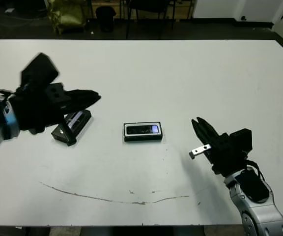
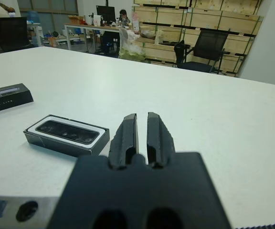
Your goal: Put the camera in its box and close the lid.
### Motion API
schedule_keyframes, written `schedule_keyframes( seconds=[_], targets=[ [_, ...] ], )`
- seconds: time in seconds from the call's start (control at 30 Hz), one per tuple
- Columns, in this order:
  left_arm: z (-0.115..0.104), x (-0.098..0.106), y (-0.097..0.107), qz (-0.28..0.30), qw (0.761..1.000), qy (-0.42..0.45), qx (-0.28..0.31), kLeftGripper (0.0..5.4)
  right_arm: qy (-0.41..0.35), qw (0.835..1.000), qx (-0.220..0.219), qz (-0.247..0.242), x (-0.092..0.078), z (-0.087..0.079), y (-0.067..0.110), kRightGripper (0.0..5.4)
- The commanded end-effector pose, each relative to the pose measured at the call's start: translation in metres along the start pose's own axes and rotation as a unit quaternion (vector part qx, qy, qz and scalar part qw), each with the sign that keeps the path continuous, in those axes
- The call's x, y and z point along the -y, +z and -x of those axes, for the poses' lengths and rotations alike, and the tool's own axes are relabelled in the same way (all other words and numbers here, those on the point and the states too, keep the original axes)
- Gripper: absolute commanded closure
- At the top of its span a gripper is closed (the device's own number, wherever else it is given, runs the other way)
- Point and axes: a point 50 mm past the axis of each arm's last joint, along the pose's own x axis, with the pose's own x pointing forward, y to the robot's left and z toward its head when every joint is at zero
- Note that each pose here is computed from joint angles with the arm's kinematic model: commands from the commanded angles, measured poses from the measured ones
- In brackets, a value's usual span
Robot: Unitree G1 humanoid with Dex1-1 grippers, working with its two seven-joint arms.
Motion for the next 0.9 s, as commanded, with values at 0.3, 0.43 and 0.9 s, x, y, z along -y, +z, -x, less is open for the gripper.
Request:
schedule_keyframes(
  seconds=[0.3,0.43,0.9],
  targets=[
    [0.015,0.009,-0.048,0.044,0.996,0.024,-0.076,3.56,0.003,1.000,-0.017,-0.007,0.004,0.002,-0.008,5.40],
    [0.012,0.020,-0.064,0.061,0.995,0.030,-0.074,2.59,0.006,1.000,-0.015,-0.008,0.004,0.001,-0.010,5.40],
    [0.001,0.026,-0.088,0.024,0.994,0.064,-0.080,0.01,0.013,1.000,-0.017,-0.016,0.004,0.001,-0.012,5.40]
  ],
)
